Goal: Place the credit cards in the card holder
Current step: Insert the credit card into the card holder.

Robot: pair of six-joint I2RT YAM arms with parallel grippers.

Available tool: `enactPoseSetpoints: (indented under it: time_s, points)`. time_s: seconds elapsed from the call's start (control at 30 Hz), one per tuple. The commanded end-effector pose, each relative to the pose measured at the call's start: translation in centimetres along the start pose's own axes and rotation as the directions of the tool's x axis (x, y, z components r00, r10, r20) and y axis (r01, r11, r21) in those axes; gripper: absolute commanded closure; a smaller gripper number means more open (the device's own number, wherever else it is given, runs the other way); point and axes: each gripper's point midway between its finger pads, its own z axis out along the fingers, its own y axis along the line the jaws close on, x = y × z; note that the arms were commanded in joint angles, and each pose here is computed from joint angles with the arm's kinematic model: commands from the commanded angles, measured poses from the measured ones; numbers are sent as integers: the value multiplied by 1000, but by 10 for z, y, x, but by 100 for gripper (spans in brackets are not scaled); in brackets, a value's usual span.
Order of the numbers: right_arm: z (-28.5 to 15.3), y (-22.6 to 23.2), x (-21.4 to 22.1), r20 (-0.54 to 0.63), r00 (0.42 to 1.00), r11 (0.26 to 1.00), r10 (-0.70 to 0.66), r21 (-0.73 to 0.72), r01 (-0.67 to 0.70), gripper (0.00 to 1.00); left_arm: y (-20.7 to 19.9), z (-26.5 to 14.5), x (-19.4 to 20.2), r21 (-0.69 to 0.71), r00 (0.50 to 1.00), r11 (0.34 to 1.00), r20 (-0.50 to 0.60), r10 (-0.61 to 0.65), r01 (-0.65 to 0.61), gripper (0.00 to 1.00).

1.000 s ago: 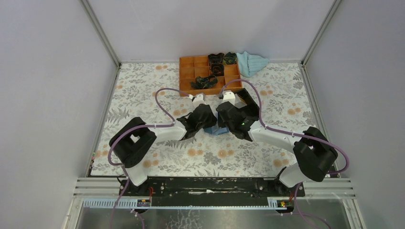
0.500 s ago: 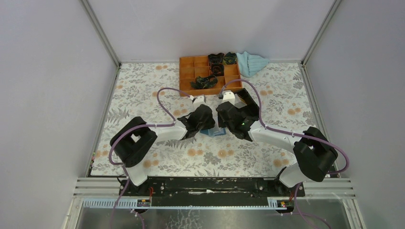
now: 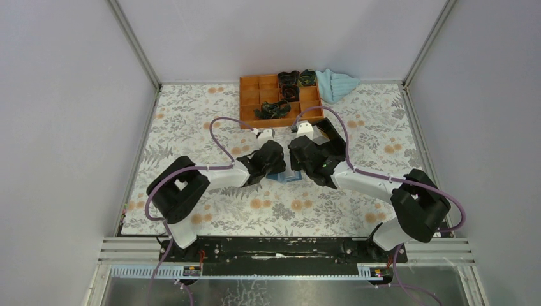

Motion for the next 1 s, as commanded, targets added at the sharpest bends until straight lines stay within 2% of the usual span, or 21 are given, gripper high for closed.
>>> enactPoseSetpoints:
  time_s: [0.0, 0.97]
  points:
    - [9, 1, -2, 18, 999, 999, 37, -8, -37, 100, 3, -6, -5, -11, 999, 1000, 34, 25, -25, 67]
    - [27, -9, 18, -17, 999, 999, 49, 15, -49, 100, 15, -8, 2, -32, 999, 999, 32, 26, -25, 67]
